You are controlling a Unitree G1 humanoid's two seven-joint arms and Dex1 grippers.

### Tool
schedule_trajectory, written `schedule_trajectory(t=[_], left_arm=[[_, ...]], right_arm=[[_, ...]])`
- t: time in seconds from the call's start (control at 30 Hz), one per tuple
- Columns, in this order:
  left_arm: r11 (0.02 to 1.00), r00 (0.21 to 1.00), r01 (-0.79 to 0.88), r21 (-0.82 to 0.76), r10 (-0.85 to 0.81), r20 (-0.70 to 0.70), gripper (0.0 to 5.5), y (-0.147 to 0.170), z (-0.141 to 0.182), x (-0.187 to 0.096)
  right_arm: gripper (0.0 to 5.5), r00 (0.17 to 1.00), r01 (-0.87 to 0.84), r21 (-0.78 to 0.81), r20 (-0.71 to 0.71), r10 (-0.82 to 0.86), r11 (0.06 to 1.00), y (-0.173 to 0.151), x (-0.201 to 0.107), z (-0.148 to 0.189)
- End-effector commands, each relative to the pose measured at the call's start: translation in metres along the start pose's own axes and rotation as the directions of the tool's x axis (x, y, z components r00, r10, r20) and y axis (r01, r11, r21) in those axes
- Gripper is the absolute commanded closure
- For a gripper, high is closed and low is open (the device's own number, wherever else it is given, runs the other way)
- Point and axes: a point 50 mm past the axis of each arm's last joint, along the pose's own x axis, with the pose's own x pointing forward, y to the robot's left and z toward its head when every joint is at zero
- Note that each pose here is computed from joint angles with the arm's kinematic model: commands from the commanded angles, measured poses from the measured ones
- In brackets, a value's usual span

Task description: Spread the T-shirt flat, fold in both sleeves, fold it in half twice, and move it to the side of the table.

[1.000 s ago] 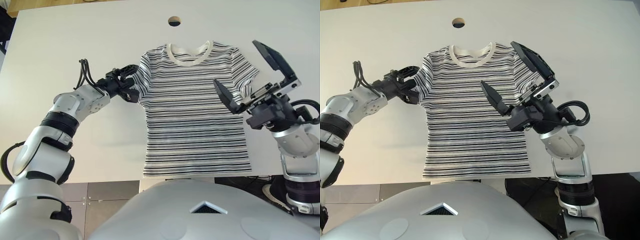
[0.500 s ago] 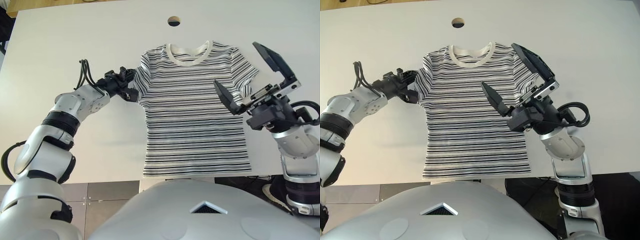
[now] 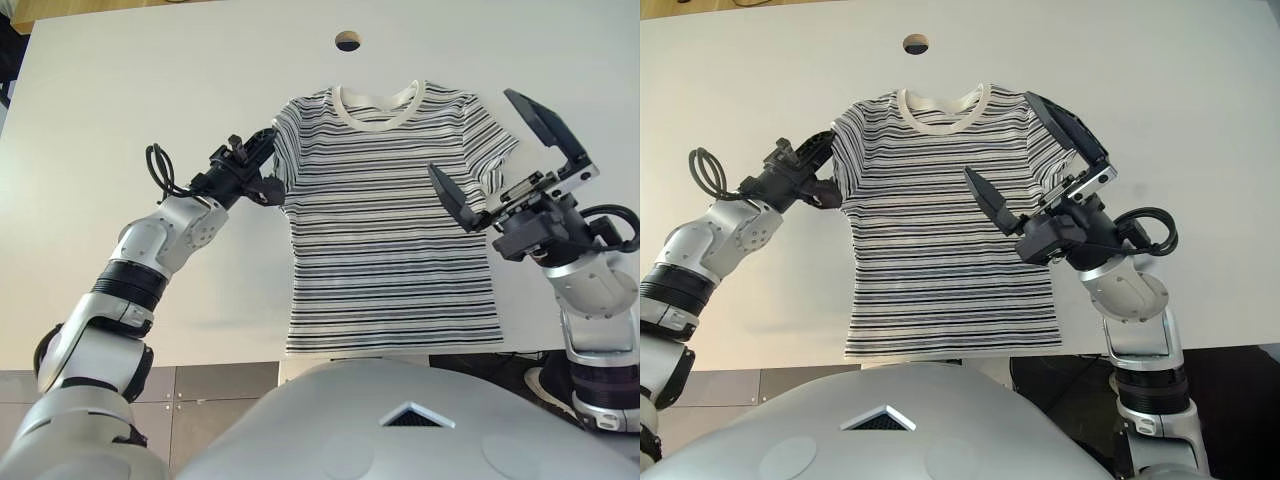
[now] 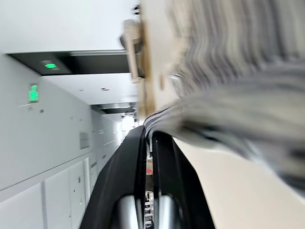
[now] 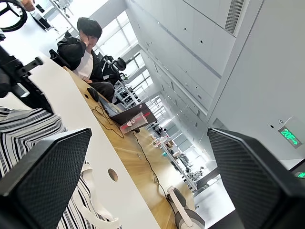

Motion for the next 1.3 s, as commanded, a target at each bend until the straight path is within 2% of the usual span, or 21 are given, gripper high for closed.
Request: schedule_trajectory(t=[0.03, 0.2, 0.37, 0.53, 0.6, 0.67, 0.77, 0.83, 0.9, 0.97, 1.23, 1.3], left_arm=[[0.999, 0.999, -0.031, 0.032, 0.030, 0.022, 5.37, 0.005, 0.005, 0.018], [0.999, 0.997, -0.017, 0.049, 0.013, 0.075, 5.37, 0.001, 0.015, 0.030], [0.995, 0.982, 0.098, 0.023, -0.100, 0.161, 5.37, -0.021, 0.037, 0.036], [0.991, 0.979, 0.131, -0.038, -0.123, 0.163, 4.46, -0.030, 0.047, 0.041], [0.994, 0.988, 0.070, -0.084, -0.057, 0.144, 4.14, -0.022, 0.046, 0.044], [0.988, 0.990, -0.032, -0.152, 0.052, 0.131, 3.91, -0.006, 0.048, 0.048], [0.961, 0.976, -0.135, -0.242, 0.171, 0.136, 3.44, 0.012, 0.056, 0.051], [0.901, 0.948, -0.237, -0.363, 0.297, 0.118, 3.15, 0.029, 0.062, 0.049], [0.823, 0.916, -0.283, -0.493, 0.384, 0.115, 3.15, 0.047, 0.067, 0.041], [0.782, 0.900, -0.302, -0.544, 0.422, 0.106, 3.15, 0.057, 0.068, 0.033], [0.871, 0.961, -0.246, -0.427, 0.277, 0.012, 3.15, 0.030, 0.046, 0.020], [0.880, 0.973, -0.211, -0.425, 0.231, -0.004, 2.87, 0.021, 0.041, 0.018]], right_arm=[[0.98, 1.000, -0.007, 0.004, 0.002, 0.007, 1.000, 0.002, -0.001, -0.001], [0.98, 1.000, -0.003, 0.008, -0.004, 0.003, 1.000, 0.003, -0.003, -0.003], [0.98, 0.999, 0.021, -0.014, -0.027, -0.021, 1.000, -0.002, -0.001, -0.010], [0.98, 0.986, 0.061, -0.076, -0.149, -0.072, 0.995, -0.012, -0.001, -0.042], [0.98, 0.970, 0.060, -0.119, -0.226, -0.085, 0.991, -0.016, -0.003, -0.061], [0.98, 0.926, 0.016, -0.216, -0.366, -0.096, 0.976, -0.024, -0.008, -0.094], [0.98, 0.856, -0.063, -0.346, -0.501, -0.128, 0.936, -0.042, -0.013, -0.128], [0.98, 0.822, -0.141, -0.429, -0.553, -0.136, 0.892, -0.056, -0.013, -0.145], [0.98, 0.785, -0.223, -0.497, -0.602, -0.148, 0.839, -0.073, -0.014, -0.162], [0.98, 0.749, -0.304, -0.519, -0.648, -0.136, 0.798, -0.081, -0.016, -0.175], [0.98, 0.714, -0.400, -0.481, -0.697, -0.063, 0.780, -0.078, -0.027, -0.191], [0.98, 0.722, -0.399, -0.471, -0.690, -0.047, 0.787, -0.073, -0.028, -0.191]])
